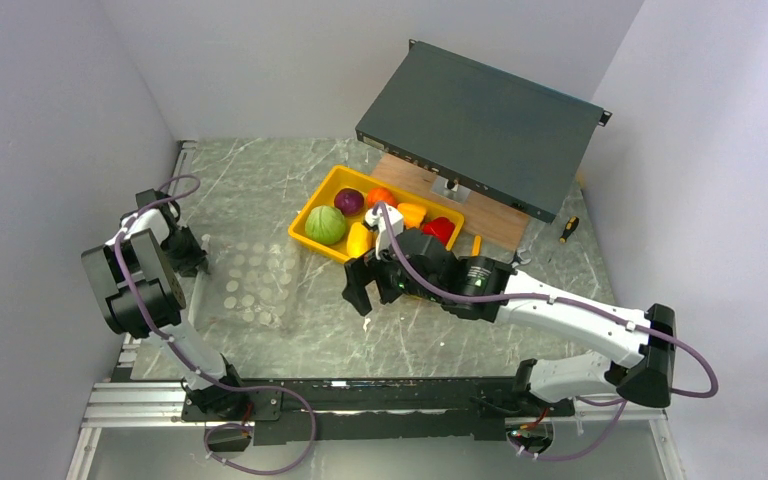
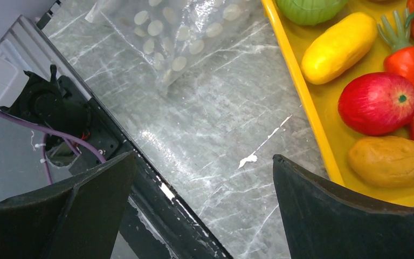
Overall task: Place the food in the zip-top bag and seal the zipper
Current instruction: Pick up the zipper food storage bag at the center of the board.
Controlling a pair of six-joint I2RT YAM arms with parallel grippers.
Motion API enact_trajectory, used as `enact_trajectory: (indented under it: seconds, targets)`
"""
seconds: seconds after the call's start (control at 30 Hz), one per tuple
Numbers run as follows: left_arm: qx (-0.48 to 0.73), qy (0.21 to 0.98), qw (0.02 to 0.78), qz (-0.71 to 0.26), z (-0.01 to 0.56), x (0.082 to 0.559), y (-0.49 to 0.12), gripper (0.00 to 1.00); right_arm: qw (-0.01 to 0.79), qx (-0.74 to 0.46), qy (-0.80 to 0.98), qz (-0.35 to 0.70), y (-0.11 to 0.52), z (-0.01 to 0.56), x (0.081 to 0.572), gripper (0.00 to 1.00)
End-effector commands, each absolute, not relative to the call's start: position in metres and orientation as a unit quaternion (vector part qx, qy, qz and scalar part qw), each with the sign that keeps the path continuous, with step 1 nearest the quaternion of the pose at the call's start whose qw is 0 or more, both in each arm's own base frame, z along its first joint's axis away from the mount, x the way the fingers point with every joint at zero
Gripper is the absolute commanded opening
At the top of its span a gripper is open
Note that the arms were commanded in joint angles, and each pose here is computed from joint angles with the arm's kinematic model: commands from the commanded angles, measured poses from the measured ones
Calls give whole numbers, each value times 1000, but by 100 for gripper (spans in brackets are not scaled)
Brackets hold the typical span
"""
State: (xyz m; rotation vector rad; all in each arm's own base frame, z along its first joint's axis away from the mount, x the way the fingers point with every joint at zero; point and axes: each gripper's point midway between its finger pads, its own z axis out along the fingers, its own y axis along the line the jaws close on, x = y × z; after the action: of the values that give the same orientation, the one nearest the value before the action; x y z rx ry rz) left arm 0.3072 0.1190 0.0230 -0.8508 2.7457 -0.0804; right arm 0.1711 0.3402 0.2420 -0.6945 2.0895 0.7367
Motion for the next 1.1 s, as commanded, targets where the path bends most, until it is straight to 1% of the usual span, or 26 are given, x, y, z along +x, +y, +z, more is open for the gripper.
enact_trajectory:
  seconds: [0.0, 0.23, 0.4, 0.47, 0.53, 0.63, 0.77, 0.9, 1.0, 1.07]
  targets:
    - [-283, 945, 154, -53, 39, 318, 114, 1, 412, -266, 822, 290, 348, 260, 180, 100]
    - [-274, 940, 204, -17, 70, 320, 116, 0, 401, -260, 830, 288, 350, 252, 180, 100]
    - [-284, 923, 258, 32, 107, 311, 123, 0, 389, -259, 840, 277, 350, 244, 179, 98]
    - [-292, 910, 288, 66, 126, 304, 131, 0, 393, -259, 839, 274, 348, 245, 180, 98]
    - [-298, 892, 325, 103, 150, 292, 135, 0, 398, -258, 837, 274, 346, 246, 181, 98]
    - [-308, 871, 360, 129, 176, 273, 135, 0, 403, -257, 834, 277, 342, 246, 180, 98]
    - [-344, 834, 390, 184, 218, 233, 143, 0, 411, -260, 832, 267, 339, 239, 183, 99]
    - [-380, 782, 436, 232, 275, 193, 150, 0, 401, -269, 833, 271, 347, 231, 184, 99]
    - [-389, 769, 456, 223, 303, 176, 140, 0, 392, -269, 830, 290, 358, 227, 182, 99]
    - [-376, 783, 462, 179, 307, 180, 119, 0, 385, -269, 828, 308, 366, 227, 178, 99]
